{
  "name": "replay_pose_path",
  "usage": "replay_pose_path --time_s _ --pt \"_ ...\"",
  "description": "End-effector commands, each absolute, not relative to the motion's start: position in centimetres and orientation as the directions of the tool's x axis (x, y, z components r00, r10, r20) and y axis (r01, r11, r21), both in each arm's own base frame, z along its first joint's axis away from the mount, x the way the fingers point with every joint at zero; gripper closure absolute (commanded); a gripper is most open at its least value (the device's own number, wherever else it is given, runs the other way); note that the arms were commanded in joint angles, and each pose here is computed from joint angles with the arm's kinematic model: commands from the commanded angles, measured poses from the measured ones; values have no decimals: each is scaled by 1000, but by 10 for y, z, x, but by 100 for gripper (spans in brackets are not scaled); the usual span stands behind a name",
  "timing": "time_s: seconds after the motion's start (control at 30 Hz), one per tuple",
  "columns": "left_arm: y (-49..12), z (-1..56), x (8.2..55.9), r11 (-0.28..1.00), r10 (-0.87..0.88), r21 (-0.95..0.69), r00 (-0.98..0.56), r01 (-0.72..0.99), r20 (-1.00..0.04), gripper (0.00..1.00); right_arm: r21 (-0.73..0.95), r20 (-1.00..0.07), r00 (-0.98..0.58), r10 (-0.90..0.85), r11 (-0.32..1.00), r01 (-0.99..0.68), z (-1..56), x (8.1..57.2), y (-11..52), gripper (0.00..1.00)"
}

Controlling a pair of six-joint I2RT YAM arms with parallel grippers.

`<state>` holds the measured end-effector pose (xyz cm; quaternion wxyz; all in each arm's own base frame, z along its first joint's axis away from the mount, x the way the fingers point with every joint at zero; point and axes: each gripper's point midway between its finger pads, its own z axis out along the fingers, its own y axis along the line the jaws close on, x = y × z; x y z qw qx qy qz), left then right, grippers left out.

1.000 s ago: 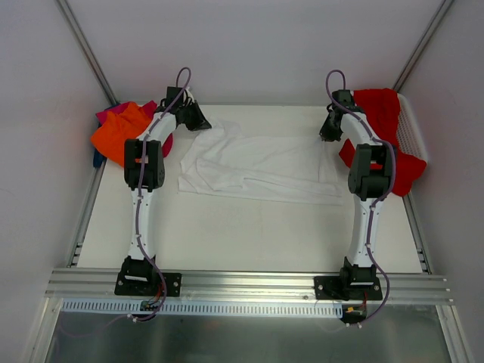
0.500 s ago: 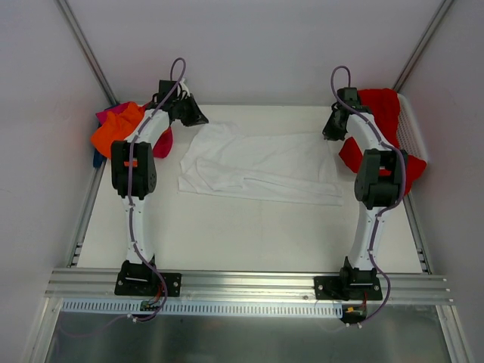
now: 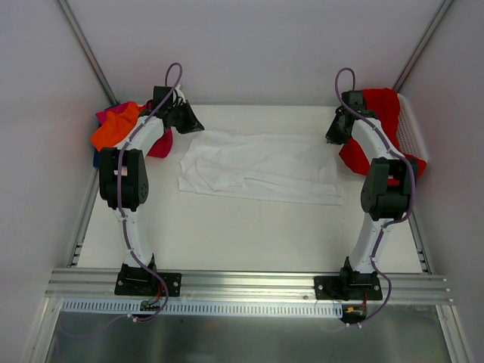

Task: Fold and stack the t-shirts
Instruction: Fold the other side of the tshirt into a rectangle

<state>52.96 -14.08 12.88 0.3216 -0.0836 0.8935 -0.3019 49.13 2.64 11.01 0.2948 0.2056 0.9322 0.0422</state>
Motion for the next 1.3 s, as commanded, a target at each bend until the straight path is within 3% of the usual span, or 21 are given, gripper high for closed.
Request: replay_pose_path --time_s 0.0,1.23,1.27 --pt "-137 176 527 818 -318 -558 -702 136 -637 100 232 -590 -701 401 916 329 143 488 29 99" --pt "-116 138 429 861 -338 -508 -708 34 -620 100 50 -512 -764 393 902 430 87 399 0 99" --pt "-116 135 428 864 -338 -503 -710 27 -618 100 47 -505 -766 396 900 434 84 398 0 96"
